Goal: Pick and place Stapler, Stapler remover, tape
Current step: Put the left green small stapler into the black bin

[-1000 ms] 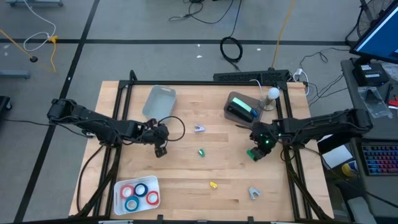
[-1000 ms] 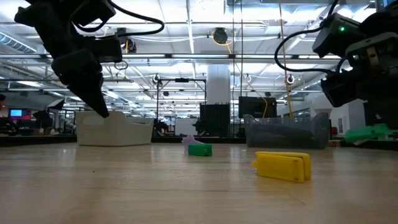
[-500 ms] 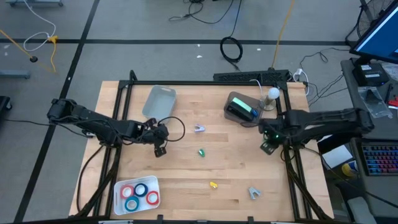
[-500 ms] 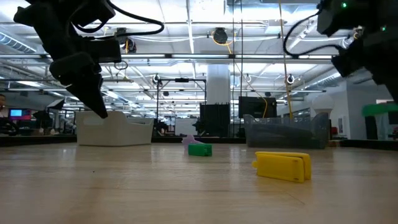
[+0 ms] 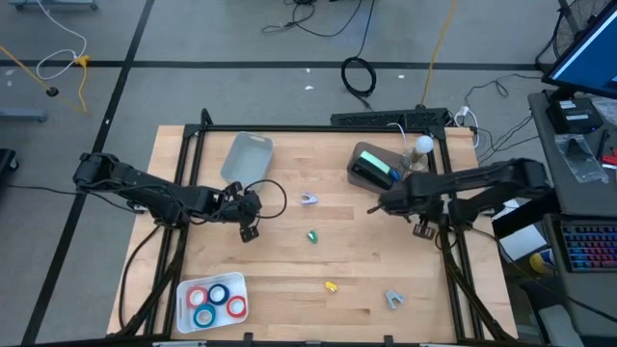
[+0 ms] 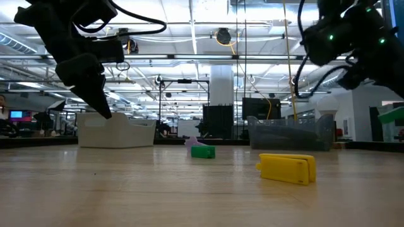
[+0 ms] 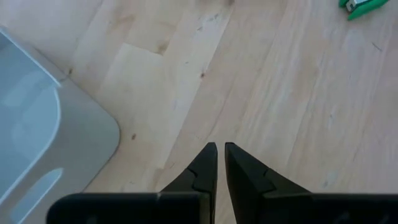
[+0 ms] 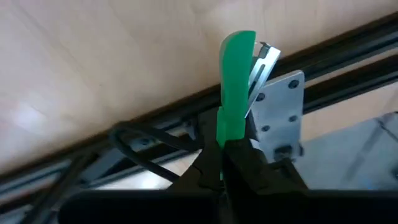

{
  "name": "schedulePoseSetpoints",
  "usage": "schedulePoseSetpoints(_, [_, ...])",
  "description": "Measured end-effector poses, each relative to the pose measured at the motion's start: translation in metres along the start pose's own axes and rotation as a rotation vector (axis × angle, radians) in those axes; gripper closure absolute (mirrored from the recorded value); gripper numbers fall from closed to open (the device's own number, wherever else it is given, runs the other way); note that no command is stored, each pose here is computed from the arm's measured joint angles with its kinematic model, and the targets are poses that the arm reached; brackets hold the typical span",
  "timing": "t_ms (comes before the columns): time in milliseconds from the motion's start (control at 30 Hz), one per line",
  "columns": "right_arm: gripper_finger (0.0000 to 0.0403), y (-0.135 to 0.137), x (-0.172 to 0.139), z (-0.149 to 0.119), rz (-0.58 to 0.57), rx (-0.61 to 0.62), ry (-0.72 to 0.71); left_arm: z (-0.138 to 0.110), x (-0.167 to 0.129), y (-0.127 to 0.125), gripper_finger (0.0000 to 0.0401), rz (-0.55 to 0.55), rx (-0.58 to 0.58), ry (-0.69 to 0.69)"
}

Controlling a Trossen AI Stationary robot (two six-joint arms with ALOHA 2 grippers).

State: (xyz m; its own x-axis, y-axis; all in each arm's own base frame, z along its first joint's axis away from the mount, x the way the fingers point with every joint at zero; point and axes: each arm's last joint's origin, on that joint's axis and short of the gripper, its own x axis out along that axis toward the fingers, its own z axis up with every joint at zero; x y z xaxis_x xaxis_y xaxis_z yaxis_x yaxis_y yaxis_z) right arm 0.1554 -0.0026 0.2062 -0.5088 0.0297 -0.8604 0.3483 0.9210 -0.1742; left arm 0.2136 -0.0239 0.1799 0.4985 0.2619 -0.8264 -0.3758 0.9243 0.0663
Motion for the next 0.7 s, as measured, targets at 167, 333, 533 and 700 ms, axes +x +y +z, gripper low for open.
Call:
schedulePoseSetpoints(167, [0.0403, 0.011, 0.009, 0.017, -0.091, -0.069, 0.076, 0.000, 0.000, 0.000, 0.0364, 0.000, 0.000, 0.000])
schedulePoseSetpoints(333, [0.0403, 0.027, 0.017, 0.029, -0.129, -0.125, 0.072, 0.000, 0.000, 0.000, 0.0364, -0.001, 0.005, -0.001])
schedulePoseSetpoints(533, [0.0403, 0.045, 0.027, 0.040, -0.165, -0.187, 0.069, 0.000, 0.000, 0.000, 0.0364, -0.001, 0.001, -0.001])
schedulePoseSetpoints(700, [0.0403, 0.058, 0.036, 0.048, -0.153, -0.245, 0.077, 0.000, 0.000, 0.000, 0.0364, -0.001, -0.001, -0.001])
